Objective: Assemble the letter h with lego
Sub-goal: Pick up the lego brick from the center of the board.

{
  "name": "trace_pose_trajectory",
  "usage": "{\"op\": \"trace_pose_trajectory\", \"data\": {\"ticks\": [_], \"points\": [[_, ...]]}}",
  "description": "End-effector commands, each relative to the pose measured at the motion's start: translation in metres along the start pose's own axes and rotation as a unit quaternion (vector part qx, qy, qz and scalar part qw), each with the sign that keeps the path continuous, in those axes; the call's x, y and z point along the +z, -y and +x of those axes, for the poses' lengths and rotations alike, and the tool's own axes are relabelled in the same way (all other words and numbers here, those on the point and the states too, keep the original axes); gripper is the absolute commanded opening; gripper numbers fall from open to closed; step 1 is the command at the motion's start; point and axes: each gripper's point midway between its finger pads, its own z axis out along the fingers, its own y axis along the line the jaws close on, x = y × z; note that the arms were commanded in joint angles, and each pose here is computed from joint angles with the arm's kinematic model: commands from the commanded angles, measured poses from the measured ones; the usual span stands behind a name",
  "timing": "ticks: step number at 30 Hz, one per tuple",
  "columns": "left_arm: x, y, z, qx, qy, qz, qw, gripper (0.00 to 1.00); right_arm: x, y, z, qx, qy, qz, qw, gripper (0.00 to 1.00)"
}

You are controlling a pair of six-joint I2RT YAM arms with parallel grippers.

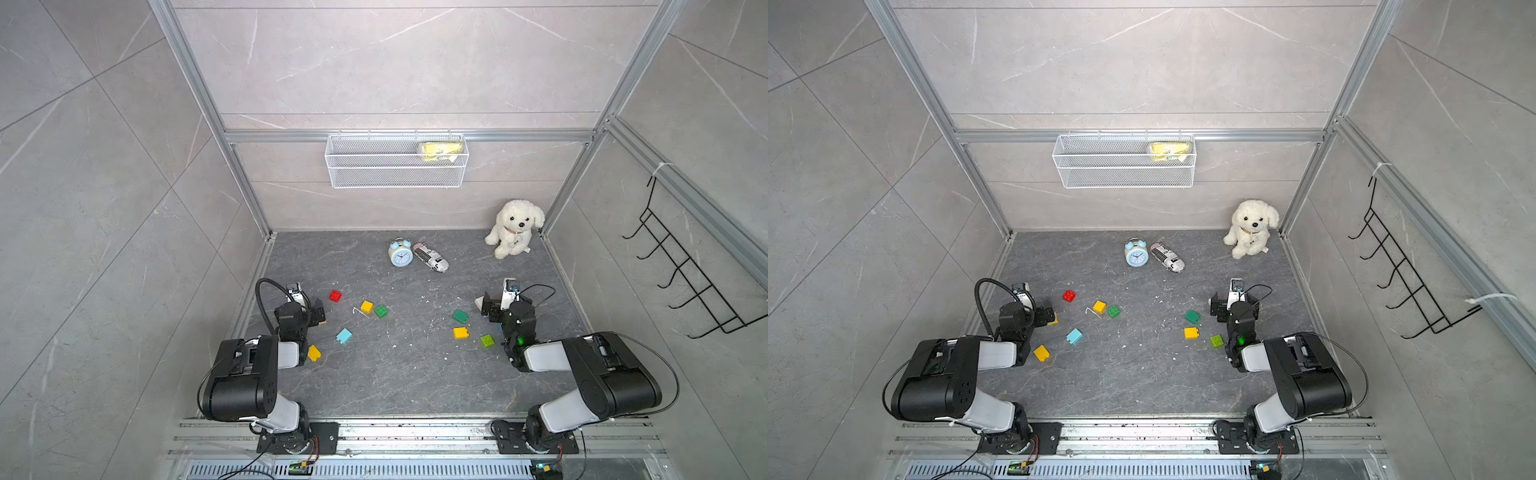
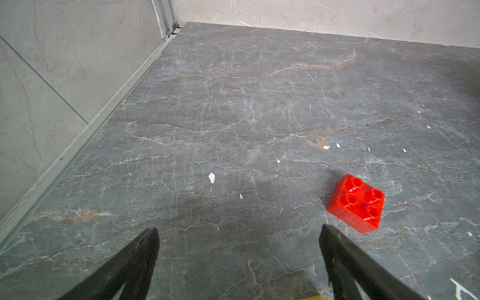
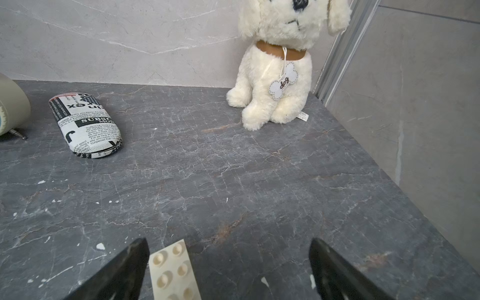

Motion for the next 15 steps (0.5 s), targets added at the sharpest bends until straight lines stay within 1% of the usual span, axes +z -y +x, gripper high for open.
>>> {"op": "trace_pose_trajectory", "data": {"ticks": [1,15], "points": [[0.0006,0.0031,-0.02,0.011,0.029,0.008,0.999,1.0,0.0023,-0.001,-0.003,0.008,0.002,-0.003,1.0,0.99],[0.0004,0.003,-0.0196,0.011,0.029,0.008,0.999,1.0,0.0032,-0.0022,-0.0024,0.009,-0.001,-0.006,1.0,1.0]]}}
